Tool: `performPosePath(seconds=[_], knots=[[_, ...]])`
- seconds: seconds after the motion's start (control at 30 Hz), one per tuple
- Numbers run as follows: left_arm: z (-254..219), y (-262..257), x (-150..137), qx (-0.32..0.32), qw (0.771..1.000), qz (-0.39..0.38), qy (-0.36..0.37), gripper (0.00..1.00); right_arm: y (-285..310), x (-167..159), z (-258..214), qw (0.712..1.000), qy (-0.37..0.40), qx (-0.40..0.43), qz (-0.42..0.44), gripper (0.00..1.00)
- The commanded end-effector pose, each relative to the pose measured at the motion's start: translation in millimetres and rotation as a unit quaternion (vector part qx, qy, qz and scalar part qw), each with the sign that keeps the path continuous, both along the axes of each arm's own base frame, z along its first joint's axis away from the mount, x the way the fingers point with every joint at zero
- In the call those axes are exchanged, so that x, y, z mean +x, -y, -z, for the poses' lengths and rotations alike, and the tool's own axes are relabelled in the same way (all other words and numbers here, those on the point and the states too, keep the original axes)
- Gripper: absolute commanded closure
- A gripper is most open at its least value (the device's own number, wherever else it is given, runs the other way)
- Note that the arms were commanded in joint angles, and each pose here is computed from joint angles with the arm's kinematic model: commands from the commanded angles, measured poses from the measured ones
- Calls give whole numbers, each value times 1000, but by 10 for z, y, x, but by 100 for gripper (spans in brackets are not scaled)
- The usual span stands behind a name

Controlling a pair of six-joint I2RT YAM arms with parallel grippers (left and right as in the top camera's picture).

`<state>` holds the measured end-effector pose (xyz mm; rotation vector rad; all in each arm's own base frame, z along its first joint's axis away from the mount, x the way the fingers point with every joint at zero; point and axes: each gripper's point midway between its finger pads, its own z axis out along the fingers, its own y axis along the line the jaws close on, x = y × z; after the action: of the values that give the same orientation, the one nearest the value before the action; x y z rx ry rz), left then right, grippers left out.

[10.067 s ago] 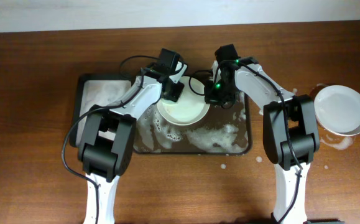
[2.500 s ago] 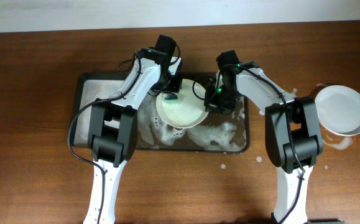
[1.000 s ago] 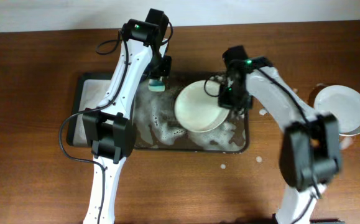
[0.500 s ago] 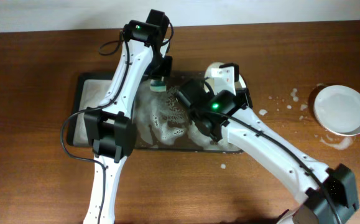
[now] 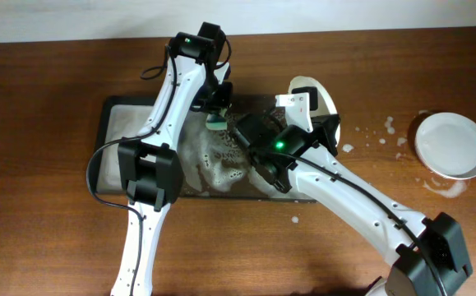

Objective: Clean dirty plates on tray and stack at the side
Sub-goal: 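Lift the cream plate with the right gripper and tilt it up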

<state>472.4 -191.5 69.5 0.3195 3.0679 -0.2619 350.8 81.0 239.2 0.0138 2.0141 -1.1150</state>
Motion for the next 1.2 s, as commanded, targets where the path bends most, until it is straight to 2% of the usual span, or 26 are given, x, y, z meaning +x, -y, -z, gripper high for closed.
performPosePath(seconds=[0.0,0.1,0.23,0.3,0.43,1.17], knots=[[-46,5,34,-11,1000,-7,4,100,-50,-3,-181,999,34,6,-4,96],[-48,9,46,-12,1000,-7,7,100,-68,-29,-499,997,48,-61,-16,96],[-49,7,58,-13,1000,-8,9,100,-153,-53,-464,998,33,-46,-33,96],[-49,7,58,-13,1000,-8,9,100,-129,-79,-593,996,45,-73,-31,96],[-49,3,59,-13,1000,-8,9,100,-144,-95,-549,997,33,-52,-38,96],[-46,-6,33,-11,1000,-8,3,100,-147,-96,-547,997,33,-51,-38,96]])
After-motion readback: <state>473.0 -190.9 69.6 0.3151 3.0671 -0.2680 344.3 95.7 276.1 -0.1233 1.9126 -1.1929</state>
